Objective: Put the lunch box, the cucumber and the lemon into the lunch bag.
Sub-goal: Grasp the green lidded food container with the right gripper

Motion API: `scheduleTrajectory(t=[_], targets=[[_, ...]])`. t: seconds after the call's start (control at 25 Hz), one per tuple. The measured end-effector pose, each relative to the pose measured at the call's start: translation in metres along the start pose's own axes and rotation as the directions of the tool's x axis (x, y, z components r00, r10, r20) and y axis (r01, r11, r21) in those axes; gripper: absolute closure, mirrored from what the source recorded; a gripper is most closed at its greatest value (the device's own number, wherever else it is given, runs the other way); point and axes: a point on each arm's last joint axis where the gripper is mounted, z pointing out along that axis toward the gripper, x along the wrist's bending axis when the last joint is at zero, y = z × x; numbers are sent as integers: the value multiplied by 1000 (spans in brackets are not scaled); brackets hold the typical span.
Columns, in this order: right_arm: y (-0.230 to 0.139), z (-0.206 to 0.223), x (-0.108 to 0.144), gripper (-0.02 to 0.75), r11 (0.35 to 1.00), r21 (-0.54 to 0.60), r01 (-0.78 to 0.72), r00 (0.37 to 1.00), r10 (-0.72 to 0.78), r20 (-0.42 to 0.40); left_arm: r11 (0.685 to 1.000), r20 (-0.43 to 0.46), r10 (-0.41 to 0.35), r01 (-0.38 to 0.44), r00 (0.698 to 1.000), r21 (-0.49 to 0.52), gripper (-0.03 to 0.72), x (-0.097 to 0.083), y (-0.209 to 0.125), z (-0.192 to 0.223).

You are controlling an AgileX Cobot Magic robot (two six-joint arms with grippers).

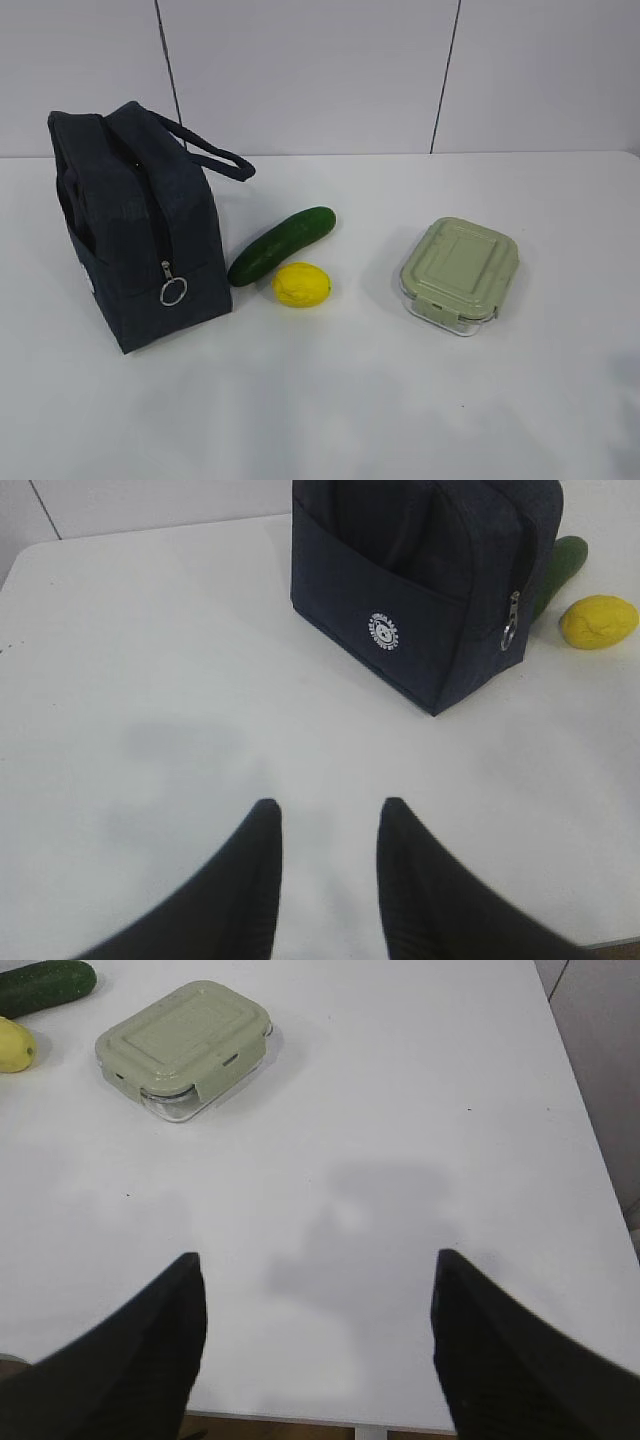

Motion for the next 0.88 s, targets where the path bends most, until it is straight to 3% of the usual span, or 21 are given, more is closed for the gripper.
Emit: scheduleTrajectory(t=[0.88], targets=[[0, 0, 0, 204, 1000, 0, 0, 1000, 0, 0, 1000, 0, 0, 0, 1000, 0, 453, 0, 0, 0]])
